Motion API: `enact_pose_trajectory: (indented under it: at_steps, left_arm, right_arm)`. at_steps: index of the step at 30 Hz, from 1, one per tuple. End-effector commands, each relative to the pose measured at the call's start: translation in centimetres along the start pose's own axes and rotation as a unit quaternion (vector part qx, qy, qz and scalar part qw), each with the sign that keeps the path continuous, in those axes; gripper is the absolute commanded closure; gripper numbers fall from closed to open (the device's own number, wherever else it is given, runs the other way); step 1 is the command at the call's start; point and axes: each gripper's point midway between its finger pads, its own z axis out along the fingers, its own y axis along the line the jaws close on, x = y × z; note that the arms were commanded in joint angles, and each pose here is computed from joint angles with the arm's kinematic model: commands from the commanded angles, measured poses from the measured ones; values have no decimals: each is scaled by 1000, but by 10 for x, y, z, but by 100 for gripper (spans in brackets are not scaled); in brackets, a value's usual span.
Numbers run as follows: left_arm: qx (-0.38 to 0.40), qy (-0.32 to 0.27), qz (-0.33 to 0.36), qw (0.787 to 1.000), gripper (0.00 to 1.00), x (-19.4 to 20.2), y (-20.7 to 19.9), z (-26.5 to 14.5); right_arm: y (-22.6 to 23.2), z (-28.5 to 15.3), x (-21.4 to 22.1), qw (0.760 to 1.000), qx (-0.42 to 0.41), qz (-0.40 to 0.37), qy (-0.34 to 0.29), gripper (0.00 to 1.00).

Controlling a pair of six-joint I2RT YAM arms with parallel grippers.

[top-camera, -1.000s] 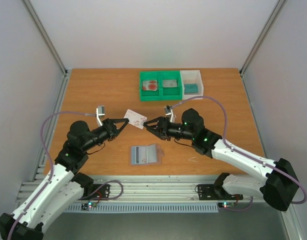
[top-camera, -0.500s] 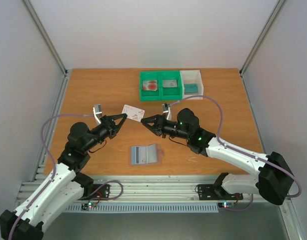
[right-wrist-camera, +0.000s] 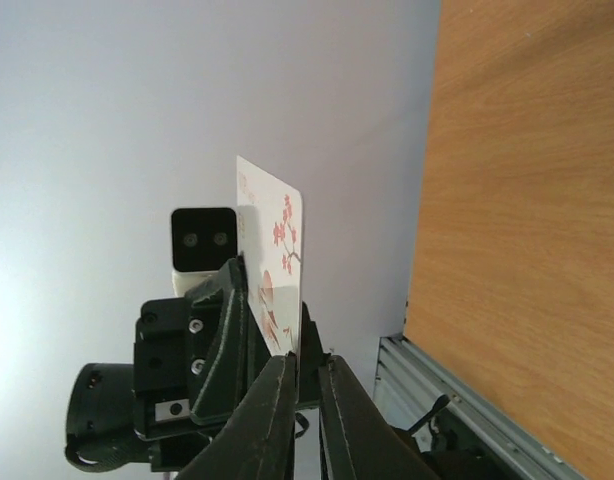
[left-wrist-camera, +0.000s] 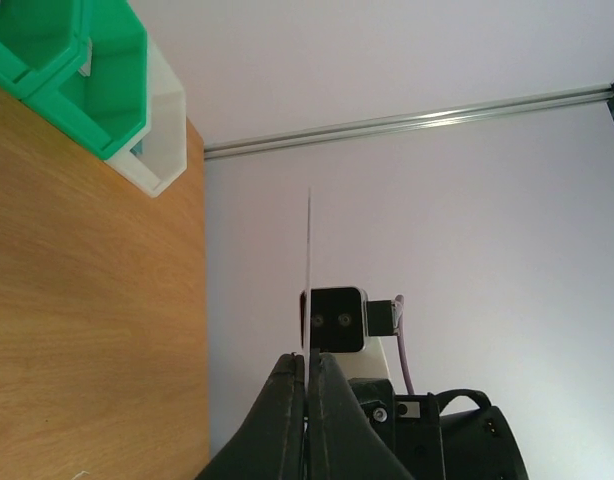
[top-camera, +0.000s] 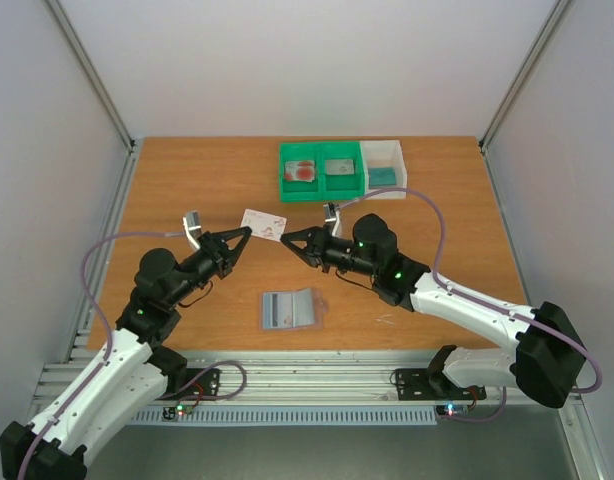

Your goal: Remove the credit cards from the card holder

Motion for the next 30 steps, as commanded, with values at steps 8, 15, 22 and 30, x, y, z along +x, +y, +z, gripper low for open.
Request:
enact_pose_trajectory:
  at_steps: [8, 15, 22, 30]
  left_arm:
    - [41, -14, 24, 999, 100, -4, -19, -4]
    - [28, -19, 24, 999, 99, -5, -14, -6]
    - [-10, -24, 43, 999, 52, -3, -1, -14]
    - [-141, 10, 110, 984, 1, 3, 31, -26]
  right_arm:
    - [24, 13, -2, 999, -37, 6, 5, 88]
    - [26, 9, -2, 999, -37, -19, -1, 99]
    - [25, -12, -4, 994, 16, -108, -1, 99]
    - [-1, -30, -38, 988, 81, -131, 20, 99]
